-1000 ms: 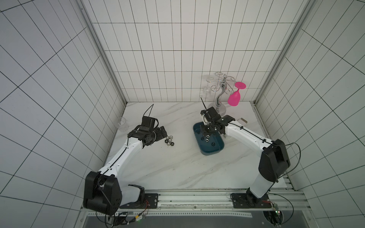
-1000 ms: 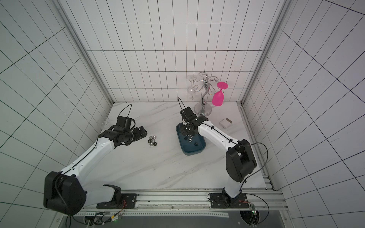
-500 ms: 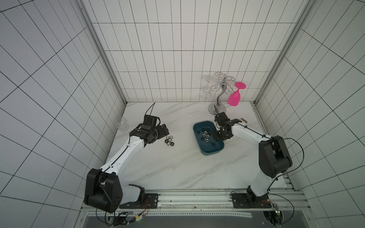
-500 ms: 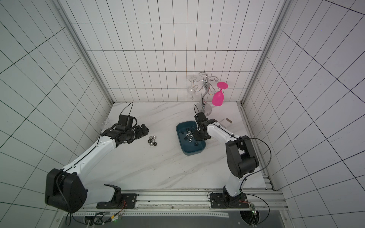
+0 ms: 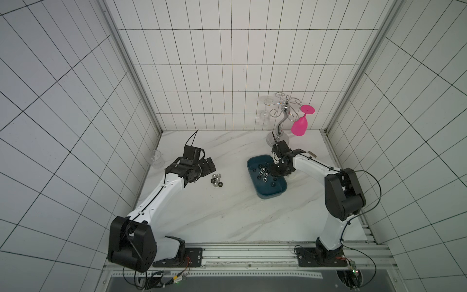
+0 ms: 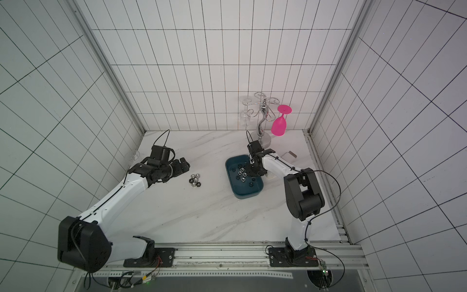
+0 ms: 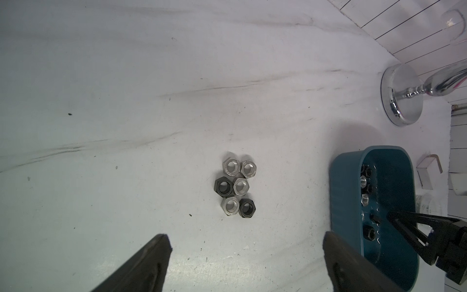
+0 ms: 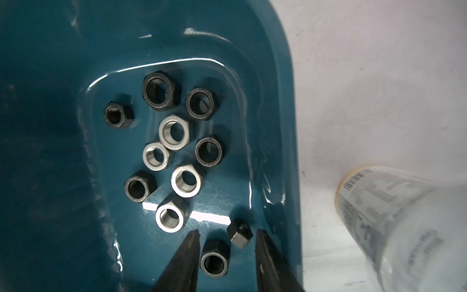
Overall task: Put the nuts on the desktop into the storage box
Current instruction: Place the nut in the storage box, then pick up the nut from the center of the board.
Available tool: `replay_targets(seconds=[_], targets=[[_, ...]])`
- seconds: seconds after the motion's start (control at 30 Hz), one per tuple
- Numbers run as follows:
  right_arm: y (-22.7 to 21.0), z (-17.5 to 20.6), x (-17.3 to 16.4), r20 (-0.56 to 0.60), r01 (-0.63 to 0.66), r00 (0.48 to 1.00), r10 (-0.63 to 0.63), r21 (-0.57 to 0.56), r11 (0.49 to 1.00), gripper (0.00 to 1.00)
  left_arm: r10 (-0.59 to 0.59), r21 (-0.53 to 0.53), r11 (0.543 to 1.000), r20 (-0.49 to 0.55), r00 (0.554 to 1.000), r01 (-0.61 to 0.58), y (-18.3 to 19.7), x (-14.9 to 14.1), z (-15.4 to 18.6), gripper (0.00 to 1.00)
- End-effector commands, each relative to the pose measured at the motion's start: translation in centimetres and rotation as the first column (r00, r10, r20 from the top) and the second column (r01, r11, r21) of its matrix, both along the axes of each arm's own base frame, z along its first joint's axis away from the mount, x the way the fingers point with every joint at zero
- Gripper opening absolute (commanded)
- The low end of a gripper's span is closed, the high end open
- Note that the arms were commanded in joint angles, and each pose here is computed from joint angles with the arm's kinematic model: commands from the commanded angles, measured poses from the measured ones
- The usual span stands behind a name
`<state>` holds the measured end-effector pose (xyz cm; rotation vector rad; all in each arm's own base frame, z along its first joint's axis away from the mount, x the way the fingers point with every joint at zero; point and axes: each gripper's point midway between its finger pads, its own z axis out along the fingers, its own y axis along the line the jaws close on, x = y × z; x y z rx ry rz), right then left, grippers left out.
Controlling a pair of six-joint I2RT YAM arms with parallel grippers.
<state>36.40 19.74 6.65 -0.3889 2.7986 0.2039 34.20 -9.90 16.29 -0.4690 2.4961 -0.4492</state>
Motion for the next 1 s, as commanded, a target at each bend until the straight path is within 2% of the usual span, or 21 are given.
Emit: replay_targets(seconds=[0.0, 0.17, 0.37, 0.6, 0.73, 0.97], targets=[[0.8, 3.2, 0.1, 0.065, -0.025, 0.998, 0.023, 0.017, 1.000, 0.41, -0.002, 0.022, 1.000, 0.034, 0.999, 0.002, 0.1, 0.5, 1.3, 0.98], [4.6, 6.3, -2.0, 0.127, -0.133, 0.984, 0.127, 0.039, 0.990, 0.44, 0.008, 0.032, 0.999, 0.033, 0.999, -0.009, 0.5, 0.2, 1.3, 0.98], [12.3, 6.9, -6.4, 0.126, -0.315, 0.944, 0.304, 0.088, 0.945, 0.48, 0.041, 0.043, 0.998, 0.000, 0.999, -0.041, 1.4, -0.4, 0.3, 0.98], [18.8, 4.0, -9.7, 0.078, -0.440, 0.898, 0.434, 0.102, 0.892, 0.52, 0.120, -0.007, 0.993, -0.009, 0.993, -0.120, 4.0, -1.3, 0.2, 0.98], [21.2, 1.8, -10.2, 0.044, -0.472, 0.882, 0.470, 0.089, 0.877, 0.54, 0.189, -0.005, 0.982, -0.023, 0.982, -0.189, 6.2, -2.2, 0.2, 0.98], [24.5, -1.3, -9.8, 0.015, -0.511, 0.860, 0.510, 0.039, 0.859, 0.56, 0.194, 0.035, 0.980, -0.020, 0.981, -0.194, 7.5, -2.8, 0.5, 0.98]])
